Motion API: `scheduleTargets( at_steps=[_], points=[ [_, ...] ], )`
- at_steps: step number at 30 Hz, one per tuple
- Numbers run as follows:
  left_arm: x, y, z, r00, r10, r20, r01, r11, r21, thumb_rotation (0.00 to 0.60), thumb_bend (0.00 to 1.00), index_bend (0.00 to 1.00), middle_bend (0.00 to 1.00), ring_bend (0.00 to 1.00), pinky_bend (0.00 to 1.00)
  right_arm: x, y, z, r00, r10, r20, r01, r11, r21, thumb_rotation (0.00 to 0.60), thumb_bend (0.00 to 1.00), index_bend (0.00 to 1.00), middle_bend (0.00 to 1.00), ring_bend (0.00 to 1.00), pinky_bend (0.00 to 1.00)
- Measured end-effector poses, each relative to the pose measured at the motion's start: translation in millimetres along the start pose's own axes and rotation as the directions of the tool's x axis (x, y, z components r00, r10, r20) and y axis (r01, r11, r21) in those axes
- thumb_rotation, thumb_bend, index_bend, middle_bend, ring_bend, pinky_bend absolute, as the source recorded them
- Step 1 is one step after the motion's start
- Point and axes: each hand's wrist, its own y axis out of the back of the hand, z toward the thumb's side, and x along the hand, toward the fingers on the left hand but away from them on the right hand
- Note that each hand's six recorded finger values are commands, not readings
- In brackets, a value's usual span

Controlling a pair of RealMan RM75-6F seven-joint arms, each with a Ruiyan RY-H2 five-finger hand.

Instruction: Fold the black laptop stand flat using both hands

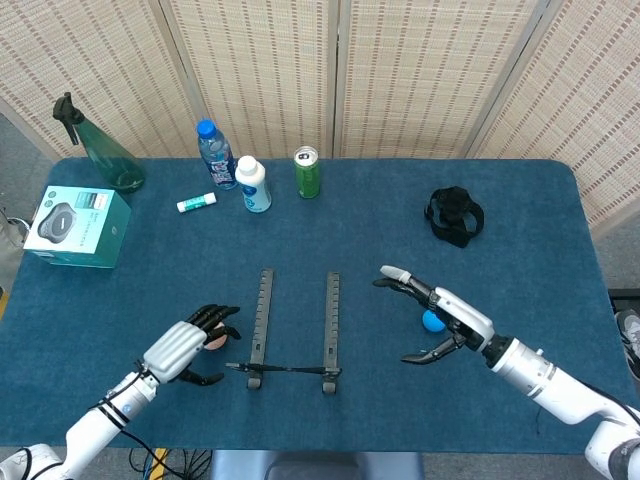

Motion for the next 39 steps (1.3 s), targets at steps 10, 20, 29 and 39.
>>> scheduleTargets(
  at_steps=[10,20,29,39],
  points=[
    [-20.5,46.7,-23.2,0.978,0.18,-0.105,-0.171,0.982,0.084,0.6,0.19,0.1,0.03,0.01,0.0,-2.6,-7.0,-5.2,0.991,0.018,0.135,-0.063,0.939,0.337,0.6,0.0,0.0,0.1,0.0,0.0],
    [-47.2,74.5,-39.1,0.931,0.304,-0.202,-0.272,0.947,0.169,0.6,0.19,0.08,0.03,0.0,0.0,-33.0,-34.8,-1.9,0.98,0.109,0.166,-0.165,0.91,0.381,0.6,0.0,0.0,0.09,0.0,0.0],
    [-58.1,77.7,-45.4,0.919,0.317,-0.236,-0.279,0.943,0.18,0.6,0.19,0.08,0.03,0.0,0.0,-57.0,-62.5,0.0,0.975,0.173,0.137,-0.212,0.907,0.364,0.6,0.0,0.0,0.09,0.0,0.0],
    [-63.2,79.4,-47.4,0.916,0.321,-0.241,-0.281,0.941,0.187,0.6,0.19,0.08,0.03,0.0,0.0,-82.4,-84.9,-2.8,0.984,0.165,0.07,-0.179,0.916,0.359,0.6,0.0,0.0,0.09,0.0,0.0]
  ],
)
